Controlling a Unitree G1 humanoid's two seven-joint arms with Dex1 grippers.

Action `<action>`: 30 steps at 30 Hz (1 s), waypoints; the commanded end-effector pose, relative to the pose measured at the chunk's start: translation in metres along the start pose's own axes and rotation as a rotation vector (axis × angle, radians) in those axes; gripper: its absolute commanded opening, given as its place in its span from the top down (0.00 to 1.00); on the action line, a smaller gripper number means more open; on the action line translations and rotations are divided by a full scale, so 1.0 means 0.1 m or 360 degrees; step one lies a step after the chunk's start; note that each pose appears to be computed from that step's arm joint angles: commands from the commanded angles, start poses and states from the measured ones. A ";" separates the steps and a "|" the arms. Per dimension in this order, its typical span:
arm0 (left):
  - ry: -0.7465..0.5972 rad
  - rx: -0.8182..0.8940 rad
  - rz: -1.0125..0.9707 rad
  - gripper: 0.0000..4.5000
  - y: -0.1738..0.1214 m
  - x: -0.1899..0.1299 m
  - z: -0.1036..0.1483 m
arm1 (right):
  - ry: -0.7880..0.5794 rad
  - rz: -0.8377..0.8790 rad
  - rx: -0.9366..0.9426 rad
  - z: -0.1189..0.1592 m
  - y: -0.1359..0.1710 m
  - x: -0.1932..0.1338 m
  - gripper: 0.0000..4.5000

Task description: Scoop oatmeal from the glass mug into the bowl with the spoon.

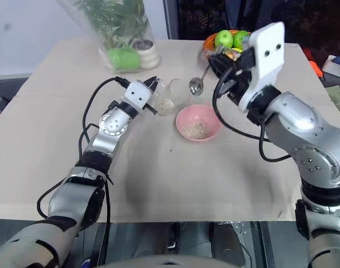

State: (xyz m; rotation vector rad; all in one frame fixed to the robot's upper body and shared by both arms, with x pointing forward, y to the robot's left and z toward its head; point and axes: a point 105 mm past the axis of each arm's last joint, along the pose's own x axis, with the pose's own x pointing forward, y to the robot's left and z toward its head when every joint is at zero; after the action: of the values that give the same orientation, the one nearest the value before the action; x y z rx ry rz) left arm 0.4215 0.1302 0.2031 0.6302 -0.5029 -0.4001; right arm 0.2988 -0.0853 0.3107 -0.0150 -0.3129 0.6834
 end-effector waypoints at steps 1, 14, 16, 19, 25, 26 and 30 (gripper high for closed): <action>-0.0192 -0.0111 0.0135 0.97 0.16 0.02 0.29 | -0.0063 0.0023 0.0016 0.04 0.08 0.12 1.00; -0.0154 -0.0505 0.0255 1.00 0.15 -0.16 0.24 | 0.0024 0.0142 0.0234 -0.58 0.32 0.72 0.83; -0.0120 -0.0574 0.0294 1.00 0.17 -0.23 0.19 | 0.0039 0.0176 0.0211 -0.63 0.34 0.70 0.74; -0.0056 -0.0702 0.0381 1.00 0.22 -0.36 0.06 | 0.0038 0.0259 0.0145 -0.62 0.36 0.57 0.46; 0.0092 -0.0979 0.0638 1.00 0.32 -0.71 -0.31 | 0.0057 0.0419 -0.0167 -0.54 0.34 0.04 0.01; 0.0109 -0.1013 0.0659 1.00 0.34 -0.78 -0.35 | 0.0033 0.0462 -0.0166 -0.53 0.35 -0.08 0.01; 0.0135 -0.1012 0.0703 1.00 0.47 -0.96 -0.45 | 0.0123 0.0496 -0.0360 -0.59 0.33 -0.56 0.01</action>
State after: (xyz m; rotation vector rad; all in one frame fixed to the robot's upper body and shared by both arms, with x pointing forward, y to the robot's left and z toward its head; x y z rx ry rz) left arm 0.3826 0.2263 0.1532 -0.0786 -0.3187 -0.0979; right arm 0.2704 -0.0902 0.2134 -0.2523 -0.1963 0.9223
